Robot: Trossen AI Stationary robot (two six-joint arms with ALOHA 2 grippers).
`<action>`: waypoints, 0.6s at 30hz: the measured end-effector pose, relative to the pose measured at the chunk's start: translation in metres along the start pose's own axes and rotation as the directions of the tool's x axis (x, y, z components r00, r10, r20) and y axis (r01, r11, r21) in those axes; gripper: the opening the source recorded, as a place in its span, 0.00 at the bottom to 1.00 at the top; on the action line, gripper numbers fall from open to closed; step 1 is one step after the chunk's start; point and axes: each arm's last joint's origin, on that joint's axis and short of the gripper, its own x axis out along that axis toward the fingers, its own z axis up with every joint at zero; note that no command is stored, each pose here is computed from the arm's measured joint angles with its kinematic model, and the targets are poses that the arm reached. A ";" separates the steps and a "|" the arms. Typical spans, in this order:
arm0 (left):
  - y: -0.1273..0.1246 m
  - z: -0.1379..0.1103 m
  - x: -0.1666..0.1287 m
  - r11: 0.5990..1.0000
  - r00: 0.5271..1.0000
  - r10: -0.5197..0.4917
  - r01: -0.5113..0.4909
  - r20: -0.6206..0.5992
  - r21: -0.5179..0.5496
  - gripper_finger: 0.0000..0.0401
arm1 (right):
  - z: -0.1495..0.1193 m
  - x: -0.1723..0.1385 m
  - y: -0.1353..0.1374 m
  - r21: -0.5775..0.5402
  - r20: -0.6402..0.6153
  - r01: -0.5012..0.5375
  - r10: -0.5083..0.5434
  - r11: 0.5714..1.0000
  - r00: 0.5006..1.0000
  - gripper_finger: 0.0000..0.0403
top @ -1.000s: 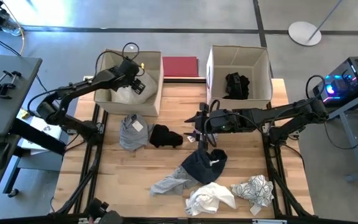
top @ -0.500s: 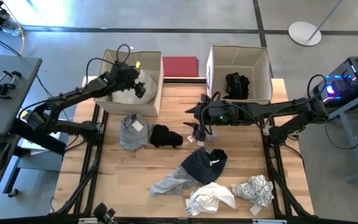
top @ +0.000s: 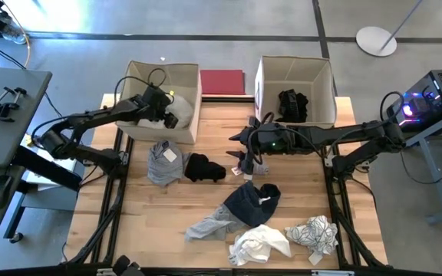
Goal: Sort clothes
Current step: Put the gray socks into the left laundry organizer
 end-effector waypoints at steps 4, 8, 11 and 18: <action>-0.001 0.015 -0.032 1.000 0.999 -0.001 0.001 0.049 -0.015 0.60 | 0.007 -0.012 0.003 0.017 -0.032 -0.012 0.012 1.000 0.999 0.52; -0.010 0.020 -0.068 0.999 0.981 -0.039 0.036 0.192 0.017 0.60 | 0.017 -0.027 0.010 0.019 -0.088 -0.035 0.036 0.999 0.995 0.52; -0.020 0.017 -0.096 0.996 0.951 -0.091 0.080 0.297 0.049 0.60 | 0.021 -0.037 0.021 0.030 -0.123 -0.062 0.065 0.998 0.990 0.52; -0.047 -0.002 -0.155 0.954 0.827 -0.297 0.241 0.478 0.175 0.60 | 0.004 -0.050 0.058 0.071 -0.226 -0.143 0.156 0.987 0.962 0.52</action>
